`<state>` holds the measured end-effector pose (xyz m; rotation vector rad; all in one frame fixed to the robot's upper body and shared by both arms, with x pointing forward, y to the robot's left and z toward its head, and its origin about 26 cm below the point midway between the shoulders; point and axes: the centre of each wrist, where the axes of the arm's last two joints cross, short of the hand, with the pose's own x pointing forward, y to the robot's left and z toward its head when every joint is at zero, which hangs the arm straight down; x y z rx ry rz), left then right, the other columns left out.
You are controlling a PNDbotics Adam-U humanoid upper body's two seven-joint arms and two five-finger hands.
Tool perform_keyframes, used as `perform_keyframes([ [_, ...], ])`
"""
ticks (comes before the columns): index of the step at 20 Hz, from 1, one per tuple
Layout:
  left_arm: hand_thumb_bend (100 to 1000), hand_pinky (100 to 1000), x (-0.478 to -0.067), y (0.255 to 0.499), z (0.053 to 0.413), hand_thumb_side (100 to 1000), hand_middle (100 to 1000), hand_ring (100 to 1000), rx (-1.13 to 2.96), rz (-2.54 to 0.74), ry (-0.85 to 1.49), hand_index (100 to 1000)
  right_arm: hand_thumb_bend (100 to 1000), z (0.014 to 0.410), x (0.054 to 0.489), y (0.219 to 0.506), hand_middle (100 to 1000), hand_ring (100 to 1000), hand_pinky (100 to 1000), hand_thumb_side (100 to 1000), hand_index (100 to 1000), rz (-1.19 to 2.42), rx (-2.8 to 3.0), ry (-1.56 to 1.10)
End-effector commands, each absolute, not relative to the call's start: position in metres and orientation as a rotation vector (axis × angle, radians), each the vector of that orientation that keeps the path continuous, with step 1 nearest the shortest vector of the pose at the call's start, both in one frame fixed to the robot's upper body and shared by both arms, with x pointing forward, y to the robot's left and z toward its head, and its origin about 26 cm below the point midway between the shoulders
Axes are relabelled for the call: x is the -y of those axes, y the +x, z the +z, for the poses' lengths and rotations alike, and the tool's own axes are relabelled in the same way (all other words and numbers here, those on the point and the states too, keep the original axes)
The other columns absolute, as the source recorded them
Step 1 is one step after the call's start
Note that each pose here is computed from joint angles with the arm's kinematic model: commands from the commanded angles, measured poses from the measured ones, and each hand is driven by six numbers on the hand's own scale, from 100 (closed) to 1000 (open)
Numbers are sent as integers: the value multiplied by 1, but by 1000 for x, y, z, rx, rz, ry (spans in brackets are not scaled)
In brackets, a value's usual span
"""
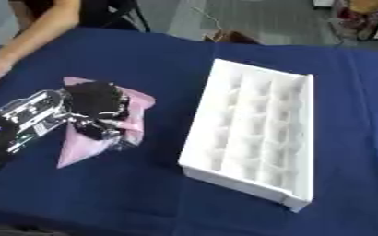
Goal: Pick up objects on the table and place them in the box.
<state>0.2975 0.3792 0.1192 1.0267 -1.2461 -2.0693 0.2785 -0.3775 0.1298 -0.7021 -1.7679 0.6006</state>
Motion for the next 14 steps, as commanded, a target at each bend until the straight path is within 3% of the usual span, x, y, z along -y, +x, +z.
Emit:
perform_keyframes([
  [1,100,100,-379,297,134,269,100,100,1265,-2096,1038,180,100,138,378,279,805,689,595,689,940,612,1787,-727],
  [7,100,100,-372,283,186,281,100,100,1384,-2211,934,179,100,139,382,277,805,688,593,693,940,614,1776,-743],
  [14,100,100,-357,268,244,309,100,100,1631,-2126,812,177,100,139,385,275,804,687,591,697,940,616,1758,-761],
])
